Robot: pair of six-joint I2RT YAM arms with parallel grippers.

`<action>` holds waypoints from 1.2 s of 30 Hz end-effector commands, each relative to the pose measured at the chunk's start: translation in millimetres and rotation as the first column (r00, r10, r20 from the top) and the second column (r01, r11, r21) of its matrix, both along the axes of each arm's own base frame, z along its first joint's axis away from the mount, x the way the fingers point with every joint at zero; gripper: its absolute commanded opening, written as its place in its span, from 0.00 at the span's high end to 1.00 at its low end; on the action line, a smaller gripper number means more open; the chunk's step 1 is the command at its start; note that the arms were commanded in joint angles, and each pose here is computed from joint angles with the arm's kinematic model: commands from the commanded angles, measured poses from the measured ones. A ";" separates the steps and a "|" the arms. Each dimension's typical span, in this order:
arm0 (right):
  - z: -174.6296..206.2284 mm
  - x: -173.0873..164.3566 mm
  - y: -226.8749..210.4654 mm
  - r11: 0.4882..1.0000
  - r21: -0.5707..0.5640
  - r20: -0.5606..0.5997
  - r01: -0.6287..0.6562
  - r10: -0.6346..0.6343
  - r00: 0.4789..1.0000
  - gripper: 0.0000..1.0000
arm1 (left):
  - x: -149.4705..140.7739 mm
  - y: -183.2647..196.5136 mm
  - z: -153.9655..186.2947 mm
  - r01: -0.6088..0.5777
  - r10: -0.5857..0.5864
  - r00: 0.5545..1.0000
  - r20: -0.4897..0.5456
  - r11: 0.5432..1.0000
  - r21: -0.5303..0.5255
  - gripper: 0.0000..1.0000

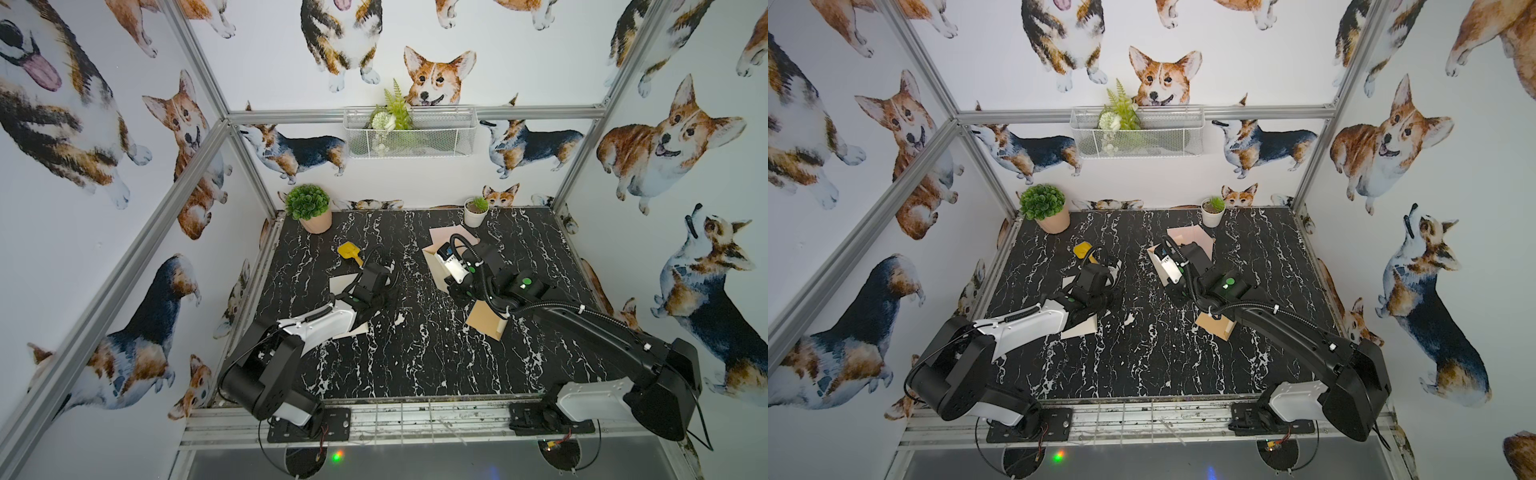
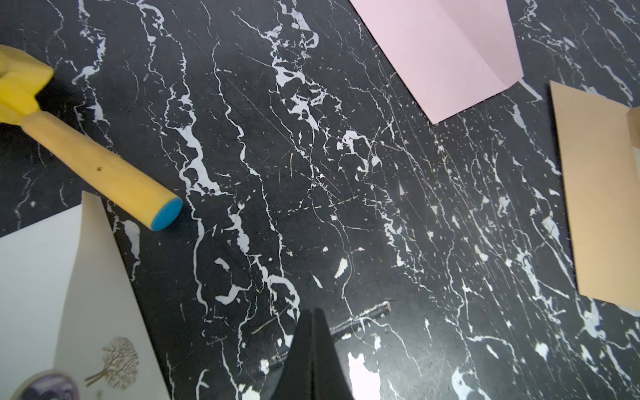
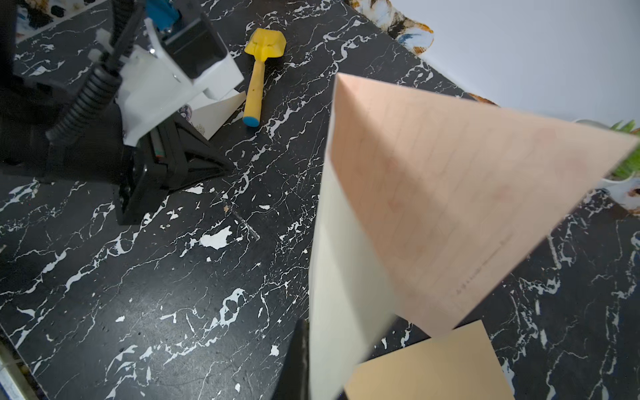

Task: Take the letter paper out of the envelope
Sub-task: Unfold the letter paper at the center of the board.

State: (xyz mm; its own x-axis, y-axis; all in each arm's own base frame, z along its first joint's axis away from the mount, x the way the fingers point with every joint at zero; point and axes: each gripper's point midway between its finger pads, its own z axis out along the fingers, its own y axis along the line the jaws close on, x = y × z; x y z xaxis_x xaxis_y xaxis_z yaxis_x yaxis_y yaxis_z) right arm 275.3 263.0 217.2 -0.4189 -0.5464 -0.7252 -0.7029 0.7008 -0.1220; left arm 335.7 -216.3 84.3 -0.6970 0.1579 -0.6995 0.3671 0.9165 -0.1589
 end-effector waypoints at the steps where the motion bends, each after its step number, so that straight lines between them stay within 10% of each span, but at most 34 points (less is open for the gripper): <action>1: 0.9 -1.2 -9.9 0.996 -0.085 0.040 -0.019 0.023 0.999 1.00 | 6.2 -1.7 6.5 -0.009 0.010 1.000 0.027 1.000 -0.020 1.00; 10: -6.0 -12.4 -1.9 0.969 -0.234 0.124 -0.083 0.114 0.986 1.00 | 7.0 3.4 10.8 -0.030 0.031 0.999 0.045 0.999 -0.020 1.00; 18: -66.4 -25.4 27.0 0.781 -0.599 0.099 -0.178 0.293 0.951 1.00 | 5.6 7.5 17.5 -0.040 0.043 0.997 0.068 0.998 -0.039 1.00; 28: -128.3 -40.3 37.8 0.705 -0.667 0.079 -0.242 0.389 0.918 1.00 | 0.6 -11.9 16.0 0.053 -0.051 0.998 0.024 0.991 -0.123 1.00; 36: -123.6 -39.9 47.4 0.749 -0.644 0.220 -0.157 0.378 0.899 1.00 | -10.1 -39.6 23.6 0.201 -0.198 0.980 0.036 0.954 -0.222 1.00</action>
State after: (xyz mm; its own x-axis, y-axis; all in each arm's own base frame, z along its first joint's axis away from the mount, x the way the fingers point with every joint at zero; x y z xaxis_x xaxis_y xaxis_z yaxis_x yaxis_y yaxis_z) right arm 225.2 297.5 76.3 -0.0120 -0.9789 -0.2038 -0.7544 0.1427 -0.6407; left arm 328.0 -237.3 95.7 -0.6874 0.1254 -0.7154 0.4602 0.8372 -0.2956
